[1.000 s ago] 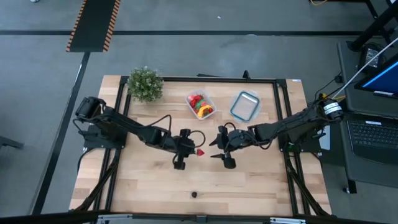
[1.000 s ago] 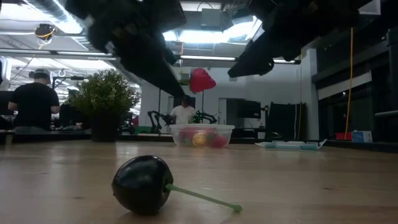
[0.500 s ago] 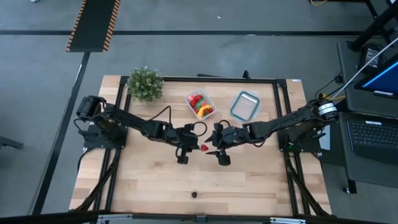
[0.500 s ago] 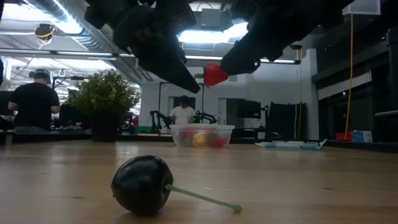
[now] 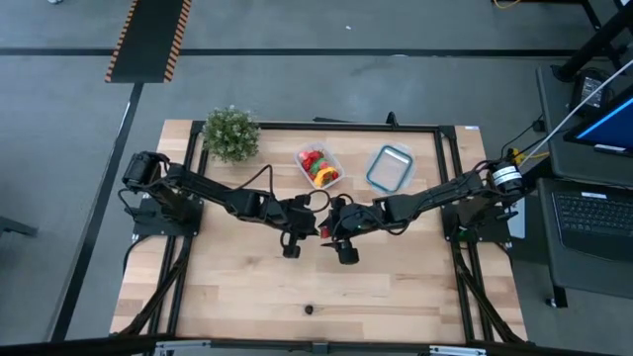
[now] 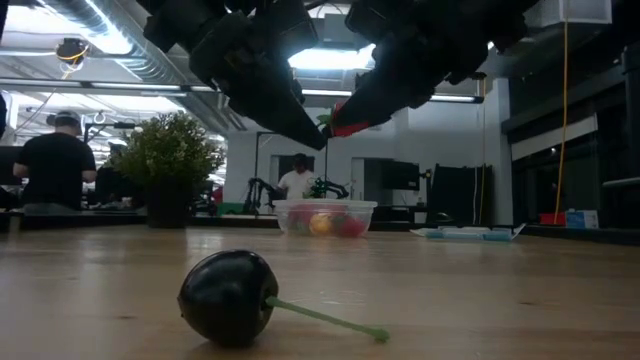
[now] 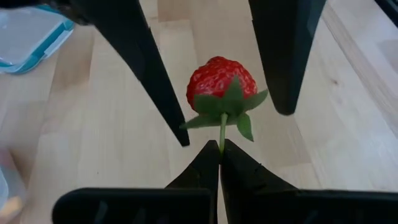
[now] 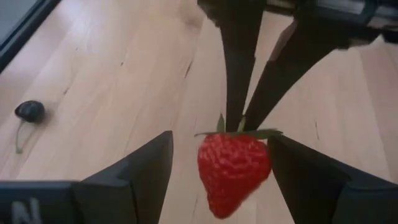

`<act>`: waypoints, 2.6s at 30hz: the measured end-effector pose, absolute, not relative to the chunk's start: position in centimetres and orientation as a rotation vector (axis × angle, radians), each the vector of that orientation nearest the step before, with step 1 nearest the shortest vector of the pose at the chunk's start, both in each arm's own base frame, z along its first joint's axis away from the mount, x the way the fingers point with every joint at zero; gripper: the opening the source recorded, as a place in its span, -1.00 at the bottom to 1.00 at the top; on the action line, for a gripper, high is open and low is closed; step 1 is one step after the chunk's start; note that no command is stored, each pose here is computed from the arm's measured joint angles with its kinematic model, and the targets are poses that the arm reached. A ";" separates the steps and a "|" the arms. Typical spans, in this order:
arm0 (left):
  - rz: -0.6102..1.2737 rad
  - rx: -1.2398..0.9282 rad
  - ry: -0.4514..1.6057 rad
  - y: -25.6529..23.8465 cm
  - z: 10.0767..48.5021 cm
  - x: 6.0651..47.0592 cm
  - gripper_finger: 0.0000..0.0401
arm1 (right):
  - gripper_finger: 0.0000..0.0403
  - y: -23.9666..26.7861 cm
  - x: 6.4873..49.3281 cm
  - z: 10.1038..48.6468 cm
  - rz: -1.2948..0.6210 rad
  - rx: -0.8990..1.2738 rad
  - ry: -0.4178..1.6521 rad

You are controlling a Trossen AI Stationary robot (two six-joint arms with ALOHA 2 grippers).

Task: Pick and placing Produce into tupperware
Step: Put the red strawberry into the transparent container

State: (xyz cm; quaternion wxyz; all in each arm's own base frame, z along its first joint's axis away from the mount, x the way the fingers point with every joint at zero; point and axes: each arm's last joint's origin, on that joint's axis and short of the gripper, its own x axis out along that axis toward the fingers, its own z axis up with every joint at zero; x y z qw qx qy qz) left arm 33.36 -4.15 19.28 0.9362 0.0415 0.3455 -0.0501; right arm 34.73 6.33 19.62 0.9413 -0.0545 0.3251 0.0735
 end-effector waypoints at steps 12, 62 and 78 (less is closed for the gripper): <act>-0.103 0.086 0.709 -4.2 19.3 33.3 -1.00 | -0.26 5.9 34.7 19.5 0.136 -0.101 0.691; 0.030 0.063 0.748 -6.3 19.2 27.5 -0.46 | -0.30 5.1 29.4 22.6 0.119 -0.045 0.610; -0.022 0.034 0.617 -6.3 18.8 23.9 -0.59 | -0.30 4.1 24.7 19.9 0.082 -0.022 0.331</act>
